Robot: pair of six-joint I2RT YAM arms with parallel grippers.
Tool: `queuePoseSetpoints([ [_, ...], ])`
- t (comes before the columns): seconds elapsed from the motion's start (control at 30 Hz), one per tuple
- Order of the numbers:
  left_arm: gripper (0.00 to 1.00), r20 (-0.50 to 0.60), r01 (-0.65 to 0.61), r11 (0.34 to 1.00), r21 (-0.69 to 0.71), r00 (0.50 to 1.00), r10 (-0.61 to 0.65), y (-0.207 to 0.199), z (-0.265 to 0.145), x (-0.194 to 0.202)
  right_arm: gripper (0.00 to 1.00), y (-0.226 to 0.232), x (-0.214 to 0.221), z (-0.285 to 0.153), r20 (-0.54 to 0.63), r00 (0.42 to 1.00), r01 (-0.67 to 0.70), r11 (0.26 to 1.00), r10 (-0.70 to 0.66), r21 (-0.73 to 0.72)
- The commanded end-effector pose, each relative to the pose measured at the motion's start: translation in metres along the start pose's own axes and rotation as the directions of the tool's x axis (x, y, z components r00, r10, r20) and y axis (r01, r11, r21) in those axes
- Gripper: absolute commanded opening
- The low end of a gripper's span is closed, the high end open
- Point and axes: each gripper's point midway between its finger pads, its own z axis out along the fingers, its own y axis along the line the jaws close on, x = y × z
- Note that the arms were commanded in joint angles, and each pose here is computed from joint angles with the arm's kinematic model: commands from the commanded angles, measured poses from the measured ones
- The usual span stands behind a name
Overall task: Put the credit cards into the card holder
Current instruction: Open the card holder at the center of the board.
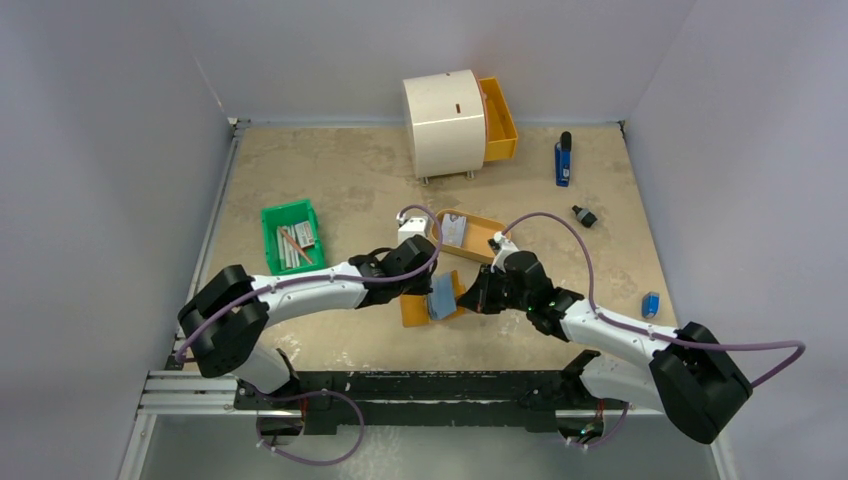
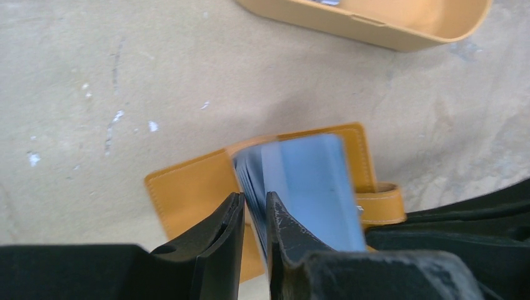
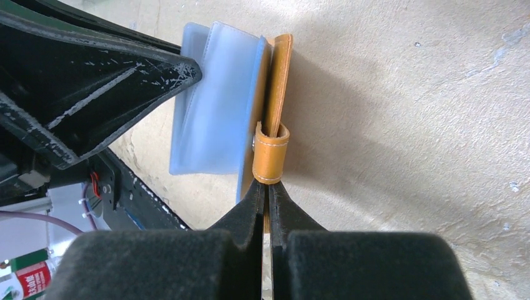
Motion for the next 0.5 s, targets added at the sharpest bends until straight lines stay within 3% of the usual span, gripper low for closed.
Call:
queuePoseSetpoints([
  [0.0, 0.17, -0.022, -0.059, 0.991, -0.116, 0.998, 0.057, 0.033, -0.005, 0.009, 0.00, 0.015, -0.022, 0.001, 0.060, 0.998, 0.036, 0.999, -0.035, -0.026],
  [0.37, 0.14, -0.038, -0.049, 0.990, -0.131, 0.998, 0.044, 0.045, -0.002, 0.024, 0.00, 0.010, -0.019, -0.001, 0.063, 0.998, 0.026, 1.000, -0.026, -0.006],
  [0.47, 0.14, -0.033, -0.044, 0.991, -0.123, 0.999, 0.040, 0.042, 0.000, 0.023, 0.12, 0.002, -0.017, -0.003, 0.057, 0.998, 0.018, 0.999, -0.020, 0.036],
])
